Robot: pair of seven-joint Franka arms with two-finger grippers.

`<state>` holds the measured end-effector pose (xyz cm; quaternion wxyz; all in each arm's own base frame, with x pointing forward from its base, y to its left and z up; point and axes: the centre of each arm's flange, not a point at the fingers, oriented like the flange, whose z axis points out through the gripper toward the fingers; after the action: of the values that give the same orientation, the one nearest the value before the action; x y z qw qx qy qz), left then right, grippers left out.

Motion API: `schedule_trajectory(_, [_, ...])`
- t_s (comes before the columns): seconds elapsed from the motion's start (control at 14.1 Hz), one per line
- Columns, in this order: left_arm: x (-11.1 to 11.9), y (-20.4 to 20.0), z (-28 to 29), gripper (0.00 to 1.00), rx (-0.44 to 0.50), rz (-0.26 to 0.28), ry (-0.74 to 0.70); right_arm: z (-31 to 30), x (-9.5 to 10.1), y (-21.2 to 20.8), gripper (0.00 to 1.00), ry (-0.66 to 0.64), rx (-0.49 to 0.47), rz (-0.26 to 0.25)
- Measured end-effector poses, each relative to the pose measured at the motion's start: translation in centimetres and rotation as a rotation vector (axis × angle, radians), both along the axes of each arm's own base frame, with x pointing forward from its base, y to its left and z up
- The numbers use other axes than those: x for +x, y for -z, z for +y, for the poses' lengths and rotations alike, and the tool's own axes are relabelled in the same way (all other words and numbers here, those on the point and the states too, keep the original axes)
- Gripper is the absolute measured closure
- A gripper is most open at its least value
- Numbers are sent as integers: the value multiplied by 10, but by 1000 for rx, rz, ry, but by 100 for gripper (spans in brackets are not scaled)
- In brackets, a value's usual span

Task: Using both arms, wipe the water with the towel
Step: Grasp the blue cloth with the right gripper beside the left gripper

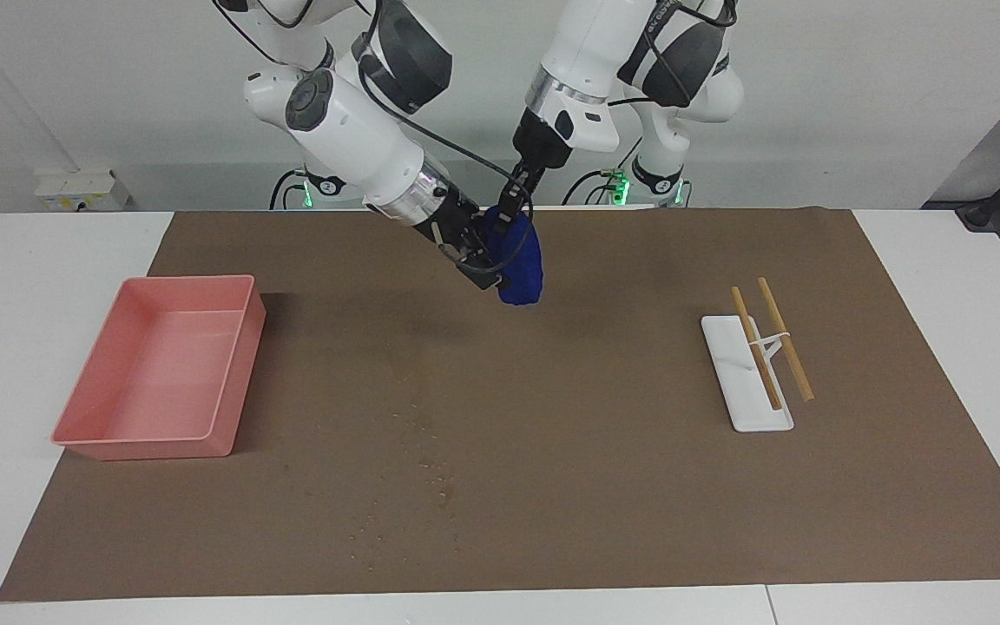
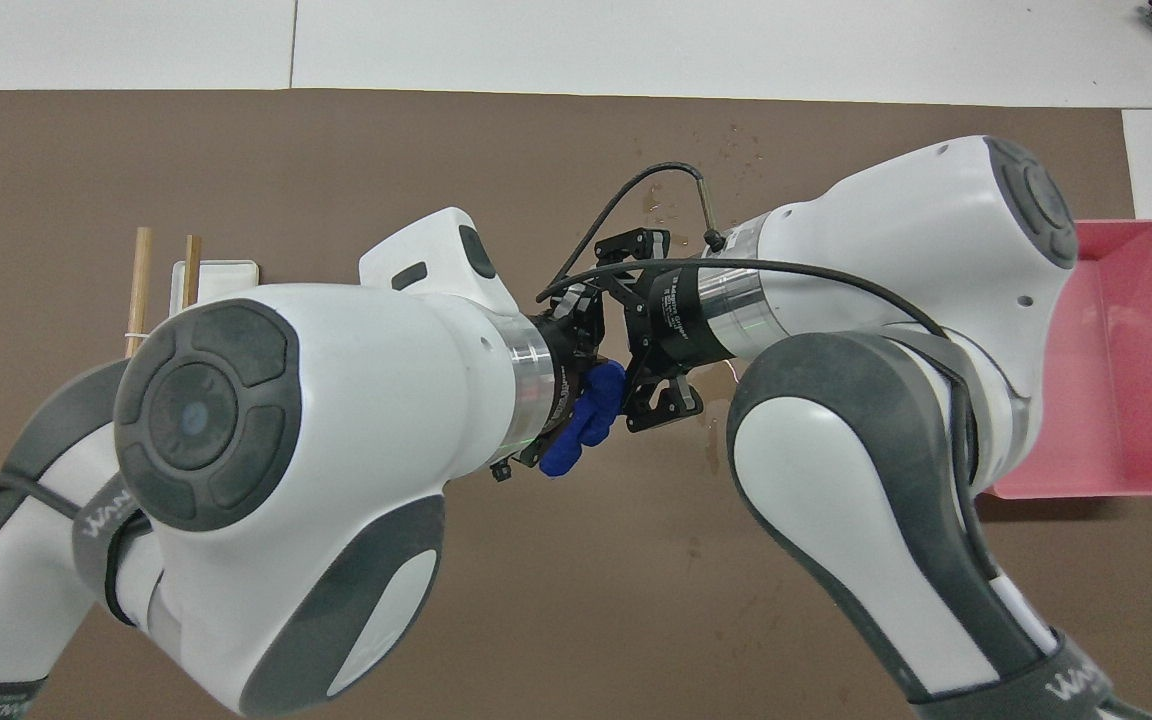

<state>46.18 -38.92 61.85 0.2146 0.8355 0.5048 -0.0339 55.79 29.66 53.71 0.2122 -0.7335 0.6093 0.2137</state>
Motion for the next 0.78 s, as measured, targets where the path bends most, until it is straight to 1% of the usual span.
schedule_trajectory(0.21, [2, -3, 0, 89, -16, -13, -17, 5, -7, 0, 0, -20, -5, 14])
schedule_trajectory(0.36, [2, -4, -1, 89, -20, -18, -19, 5, -9, -1, 2, -24, -6, 17])
schedule_trajectory(0.43, [2, -4, -1, 89, -21, -19, -20, 5, -9, -1, 11, -24, -5, 17])
schedule_trajectory(0.5, [2, -4, -1, 89, -22, -20, -21, 5, -9, -1, 22, -23, -3, 18])
schedule_trajectory(0.57, [3, -4, 0, 89, -23, -21, -23, 4, -9, -2, 36, -21, 1, 21])
schedule_trajectory(0.64, [3, -4, 0, 89, -24, -22, -24, 3, -9, -2, 47, -18, 5, 24])
schedule_trajectory(0.78, [4, -4, 1, 89, -24, -23, -25, 1, -8, -3, 66, -15, 7, 24])
